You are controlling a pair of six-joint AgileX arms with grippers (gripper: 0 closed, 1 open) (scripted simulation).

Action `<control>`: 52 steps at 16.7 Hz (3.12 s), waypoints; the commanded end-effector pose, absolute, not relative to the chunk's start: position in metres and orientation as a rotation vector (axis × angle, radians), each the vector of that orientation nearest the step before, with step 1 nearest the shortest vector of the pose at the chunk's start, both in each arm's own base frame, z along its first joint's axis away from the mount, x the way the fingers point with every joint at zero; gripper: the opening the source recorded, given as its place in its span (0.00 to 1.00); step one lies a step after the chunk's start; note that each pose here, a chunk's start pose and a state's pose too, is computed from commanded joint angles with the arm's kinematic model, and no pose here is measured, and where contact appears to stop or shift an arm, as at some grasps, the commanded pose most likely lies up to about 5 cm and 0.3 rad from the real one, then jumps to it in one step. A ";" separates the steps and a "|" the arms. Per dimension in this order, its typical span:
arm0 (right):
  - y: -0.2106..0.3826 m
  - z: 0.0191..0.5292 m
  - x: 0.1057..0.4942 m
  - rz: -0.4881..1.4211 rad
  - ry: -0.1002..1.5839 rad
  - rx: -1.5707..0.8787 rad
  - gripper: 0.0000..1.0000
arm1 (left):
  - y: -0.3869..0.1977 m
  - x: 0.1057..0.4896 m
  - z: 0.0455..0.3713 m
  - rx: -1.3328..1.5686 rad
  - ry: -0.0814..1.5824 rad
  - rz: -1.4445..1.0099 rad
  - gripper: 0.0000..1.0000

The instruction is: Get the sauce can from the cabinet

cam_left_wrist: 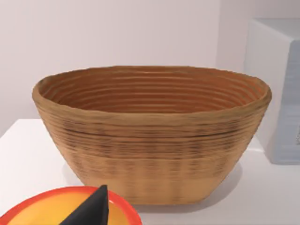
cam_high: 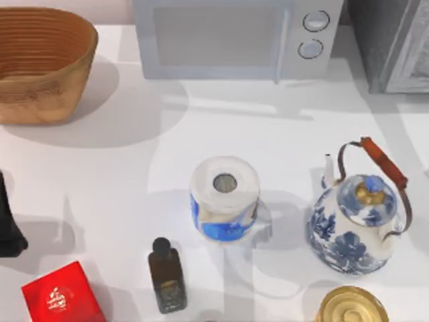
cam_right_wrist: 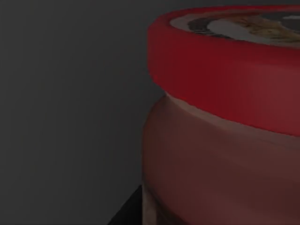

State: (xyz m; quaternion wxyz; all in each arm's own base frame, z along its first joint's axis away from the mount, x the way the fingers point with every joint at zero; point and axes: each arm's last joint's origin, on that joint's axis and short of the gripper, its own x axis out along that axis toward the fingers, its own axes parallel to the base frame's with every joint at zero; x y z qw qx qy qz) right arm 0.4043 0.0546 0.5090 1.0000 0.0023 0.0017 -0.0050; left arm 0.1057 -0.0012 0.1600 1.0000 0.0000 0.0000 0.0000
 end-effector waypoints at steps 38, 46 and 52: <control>0.026 0.489 0.161 -0.012 -0.005 0.006 0.00 | -0.001 0.106 0.160 0.000 0.000 0.000 1.00; 0.006 0.270 0.120 -0.006 0.126 -0.007 0.00 | -0.001 0.106 0.160 0.000 0.000 0.000 1.00; 0.000 0.174 0.106 -0.001 0.030 0.000 0.00 | -0.001 0.106 0.160 0.000 0.000 0.000 1.00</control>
